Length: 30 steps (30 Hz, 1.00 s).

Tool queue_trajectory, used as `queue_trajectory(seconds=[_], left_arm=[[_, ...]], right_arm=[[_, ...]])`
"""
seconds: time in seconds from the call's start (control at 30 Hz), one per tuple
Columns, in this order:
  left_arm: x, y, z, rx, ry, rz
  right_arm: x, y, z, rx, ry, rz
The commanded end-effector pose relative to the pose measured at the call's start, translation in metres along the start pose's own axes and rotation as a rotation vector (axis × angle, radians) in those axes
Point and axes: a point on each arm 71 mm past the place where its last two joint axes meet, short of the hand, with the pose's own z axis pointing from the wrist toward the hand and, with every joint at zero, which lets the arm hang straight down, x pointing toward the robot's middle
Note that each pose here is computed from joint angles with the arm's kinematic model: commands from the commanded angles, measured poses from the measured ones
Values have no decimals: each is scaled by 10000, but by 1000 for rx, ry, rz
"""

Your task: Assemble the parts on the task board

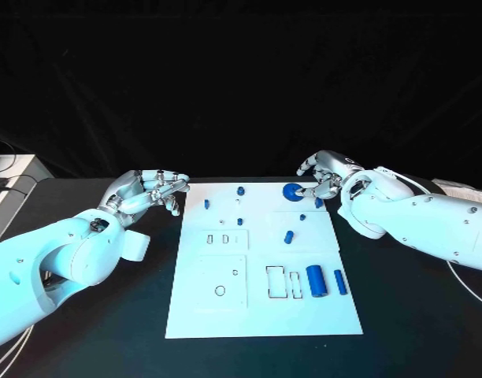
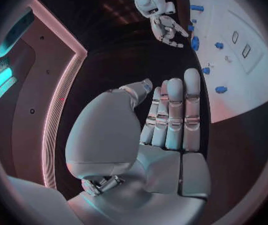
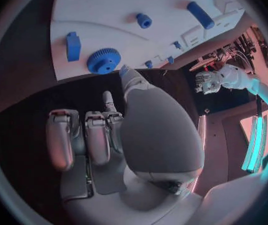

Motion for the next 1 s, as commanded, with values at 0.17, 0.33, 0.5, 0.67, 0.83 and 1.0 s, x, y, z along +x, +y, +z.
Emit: queue_trajectory(seconds=[0.17, 0.33, 0.5, 0.67, 0.83, 1.0], left_arm=[[19, 3, 3, 4, 21, -7], [19, 5, 3, 4, 22, -8], [20, 7, 4, 3, 22, -8], [23, 9, 6, 3, 23, -8], [15, 11, 5, 1, 22, -6], [18, 12, 7, 0, 23, -7]], right_arm=[[75, -94, 36, 85, 115, 26], [86, -85, 64, 93, 115, 28], [97, -59, 96, 93, 108, 30], [103, -52, 135, 102, 96, 47], [110, -50, 150, 110, 96, 68], [125, -34, 175, 113, 100, 78]])
